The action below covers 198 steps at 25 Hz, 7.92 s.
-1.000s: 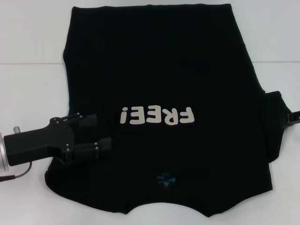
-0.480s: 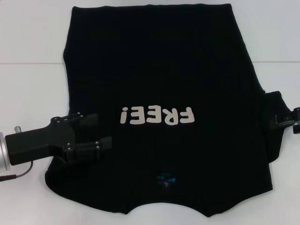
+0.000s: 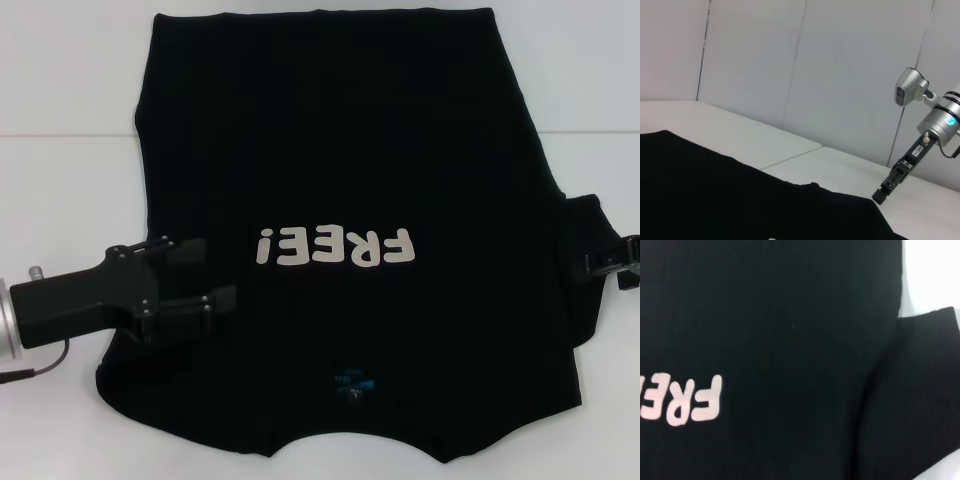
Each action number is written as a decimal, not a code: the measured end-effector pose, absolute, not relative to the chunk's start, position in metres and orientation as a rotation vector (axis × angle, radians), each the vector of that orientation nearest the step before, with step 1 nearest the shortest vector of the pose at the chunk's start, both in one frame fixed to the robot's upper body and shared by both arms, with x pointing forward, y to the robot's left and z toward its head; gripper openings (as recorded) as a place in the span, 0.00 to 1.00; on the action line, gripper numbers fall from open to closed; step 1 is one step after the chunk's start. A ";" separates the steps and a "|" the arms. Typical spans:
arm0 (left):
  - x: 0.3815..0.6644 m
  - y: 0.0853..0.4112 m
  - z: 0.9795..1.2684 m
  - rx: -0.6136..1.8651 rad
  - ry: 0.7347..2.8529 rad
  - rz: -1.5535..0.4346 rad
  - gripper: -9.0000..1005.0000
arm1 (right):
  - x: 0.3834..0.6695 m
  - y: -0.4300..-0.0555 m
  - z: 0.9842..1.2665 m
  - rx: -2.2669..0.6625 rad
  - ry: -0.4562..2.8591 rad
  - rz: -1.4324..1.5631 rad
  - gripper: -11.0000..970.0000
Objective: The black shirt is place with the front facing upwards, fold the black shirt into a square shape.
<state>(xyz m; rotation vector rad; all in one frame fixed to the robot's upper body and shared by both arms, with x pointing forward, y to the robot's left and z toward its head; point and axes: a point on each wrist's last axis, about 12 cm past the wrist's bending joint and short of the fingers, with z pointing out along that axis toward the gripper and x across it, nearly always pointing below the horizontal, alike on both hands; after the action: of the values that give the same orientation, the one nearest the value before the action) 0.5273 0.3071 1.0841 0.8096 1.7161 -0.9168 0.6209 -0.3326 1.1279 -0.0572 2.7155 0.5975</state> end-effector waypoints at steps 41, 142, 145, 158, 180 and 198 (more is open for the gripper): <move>0.528 0.303 1.082 0.803 1.720 -0.927 0.86 | 0.633 -0.347 1.139 -0.110 2.599 0.476 0.02; 0.527 0.304 1.073 0.794 1.773 -0.910 0.86 | 0.611 -0.348 1.109 0.520 2.583 0.994 0.65; 0.527 0.304 1.072 0.796 1.776 -0.910 0.86 | 0.612 -0.346 1.107 0.524 2.572 0.997 0.65; 0.527 0.304 1.072 0.791 1.780 -0.913 0.86 | 0.615 -0.346 1.101 0.546 2.556 0.944 0.64; 0.526 0.304 1.072 0.790 1.779 -0.919 0.86 | 0.630 -0.327 1.114 0.396 2.521 0.934 0.23; 0.526 0.304 1.072 0.790 1.780 -0.918 0.86 | 0.649 -0.285 1.129 0.069 2.563 0.874 0.23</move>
<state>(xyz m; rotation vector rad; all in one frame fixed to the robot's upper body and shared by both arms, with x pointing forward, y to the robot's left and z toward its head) 0.5258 0.3043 1.0721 0.7895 1.7803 -0.9179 0.6492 -0.2846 1.1292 0.0688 2.5631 0.8742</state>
